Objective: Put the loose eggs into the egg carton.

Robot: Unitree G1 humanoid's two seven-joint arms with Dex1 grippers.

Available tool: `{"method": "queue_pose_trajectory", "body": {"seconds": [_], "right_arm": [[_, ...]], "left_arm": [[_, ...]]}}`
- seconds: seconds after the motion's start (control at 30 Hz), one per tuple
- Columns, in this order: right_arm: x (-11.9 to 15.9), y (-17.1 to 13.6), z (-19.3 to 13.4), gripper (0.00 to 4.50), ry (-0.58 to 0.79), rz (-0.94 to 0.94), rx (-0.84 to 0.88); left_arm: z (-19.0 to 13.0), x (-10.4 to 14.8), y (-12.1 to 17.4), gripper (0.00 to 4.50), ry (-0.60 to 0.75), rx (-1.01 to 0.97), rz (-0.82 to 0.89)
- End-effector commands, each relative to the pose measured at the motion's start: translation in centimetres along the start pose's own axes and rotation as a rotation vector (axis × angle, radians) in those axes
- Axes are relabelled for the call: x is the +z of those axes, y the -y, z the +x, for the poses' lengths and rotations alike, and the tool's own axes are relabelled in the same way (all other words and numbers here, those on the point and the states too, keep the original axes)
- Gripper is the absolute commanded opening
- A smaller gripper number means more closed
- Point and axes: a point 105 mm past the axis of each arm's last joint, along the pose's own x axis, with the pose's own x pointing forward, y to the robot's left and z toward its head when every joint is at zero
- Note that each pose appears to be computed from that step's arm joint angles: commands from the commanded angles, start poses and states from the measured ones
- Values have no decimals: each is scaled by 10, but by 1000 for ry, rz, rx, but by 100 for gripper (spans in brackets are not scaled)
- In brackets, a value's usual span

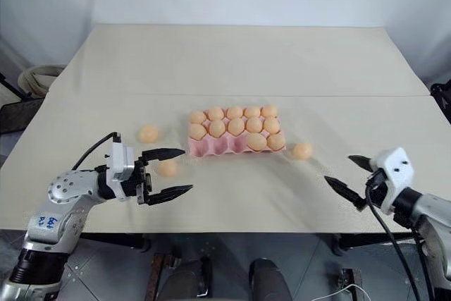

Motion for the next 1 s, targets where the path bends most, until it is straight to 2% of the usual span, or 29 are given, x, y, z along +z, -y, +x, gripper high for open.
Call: {"method": "queue_pose_trajectory", "body": {"seconds": [0.03, 0.13, 0.23, 0.37, 0.53, 0.63, 0.77, 0.83, 1.0], "right_arm": [[9, -2, 3, 447, 32, -24, 2], [13, -7, 18, 447, 22, -21, 49], [13, -9, 37, 447, -52, -36, 77], [24, -16, 69, 447, -60, -26, 156], [13, -12, 96, 447, -145, -52, 164], [13, -15, 101, 388, -134, -42, 196], [20, -24, 98, 257, -97, -59, 243], [26, -29, 94, 257, -78, -56, 268], [68, -66, 86, 257, 54, -91, 406]], "left_arm": [[0, 5, -1, 450, 8, -8, 28], [-1, 6, -1, 450, 4, -1, 32], [-4, 6, -1, 450, 1, 13, 30], [-6, 4, 3, 450, -2, 30, 21], [-9, 5, 4, 450, 0, 55, 18], [-12, 5, 5, 450, -4, 70, 18], [-16, 5, 5, 450, -10, 89, 18], [-18, 5, 5, 450, -13, 94, 18], [-31, 1, 5, 450, -40, 149, 3]]}}
